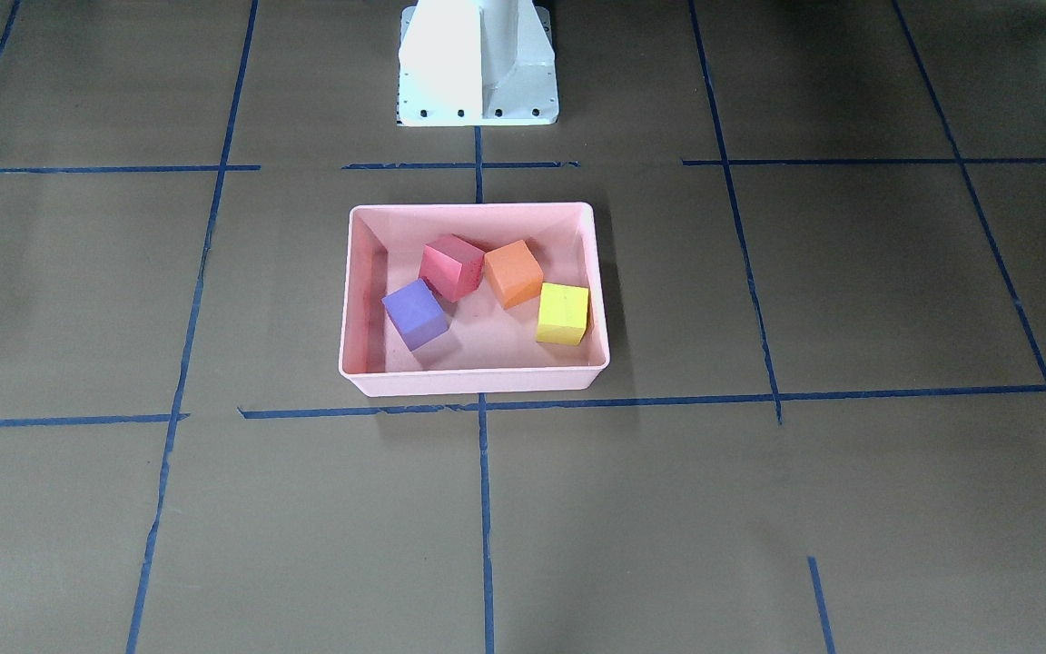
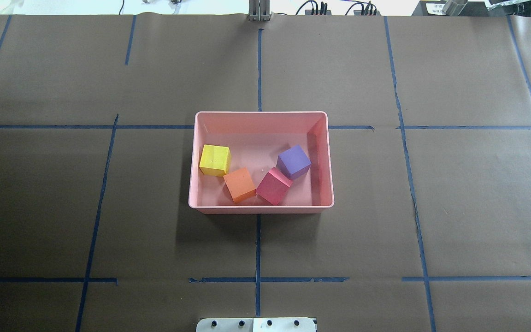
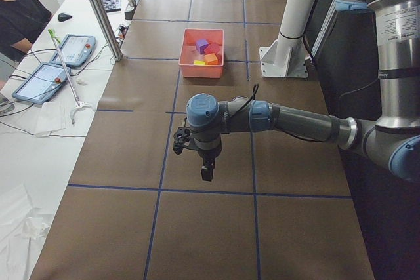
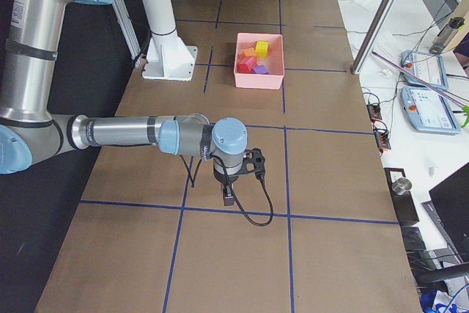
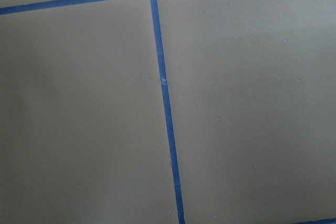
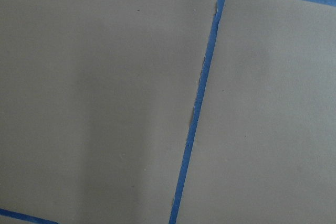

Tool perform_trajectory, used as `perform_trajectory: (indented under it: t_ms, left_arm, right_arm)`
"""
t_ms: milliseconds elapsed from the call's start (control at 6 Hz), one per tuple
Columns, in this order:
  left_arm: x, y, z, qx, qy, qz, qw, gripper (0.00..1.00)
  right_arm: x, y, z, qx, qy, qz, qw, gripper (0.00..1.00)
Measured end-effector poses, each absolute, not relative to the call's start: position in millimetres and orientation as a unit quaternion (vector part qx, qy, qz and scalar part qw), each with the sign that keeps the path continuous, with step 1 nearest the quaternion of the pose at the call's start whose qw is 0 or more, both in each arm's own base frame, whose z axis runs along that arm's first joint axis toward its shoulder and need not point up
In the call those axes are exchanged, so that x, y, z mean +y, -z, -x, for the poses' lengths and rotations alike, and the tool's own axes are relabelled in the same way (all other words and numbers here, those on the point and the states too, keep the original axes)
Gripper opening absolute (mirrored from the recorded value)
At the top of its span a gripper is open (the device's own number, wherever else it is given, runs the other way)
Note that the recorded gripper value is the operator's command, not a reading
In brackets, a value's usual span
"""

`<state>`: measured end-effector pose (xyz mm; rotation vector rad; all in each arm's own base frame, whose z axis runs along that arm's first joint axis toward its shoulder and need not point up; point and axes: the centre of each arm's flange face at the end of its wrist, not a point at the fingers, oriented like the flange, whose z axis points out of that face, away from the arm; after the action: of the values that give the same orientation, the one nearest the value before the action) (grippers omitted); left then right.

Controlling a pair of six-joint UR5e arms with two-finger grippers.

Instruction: Place blocks into pink bin with both arms

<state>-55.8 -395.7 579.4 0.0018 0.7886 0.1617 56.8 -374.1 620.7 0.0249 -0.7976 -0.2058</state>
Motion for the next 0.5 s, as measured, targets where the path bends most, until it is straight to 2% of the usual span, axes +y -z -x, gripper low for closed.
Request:
perform_trajectory:
  t_ms: [500]
  left_arm:
    - [-381, -583, 55, 0.389, -0.075, 0.005, 0.918, 1.00]
  right_arm:
    - [-373, -619, -64, -0.385, 0.097, -0.020, 0.918, 1.00]
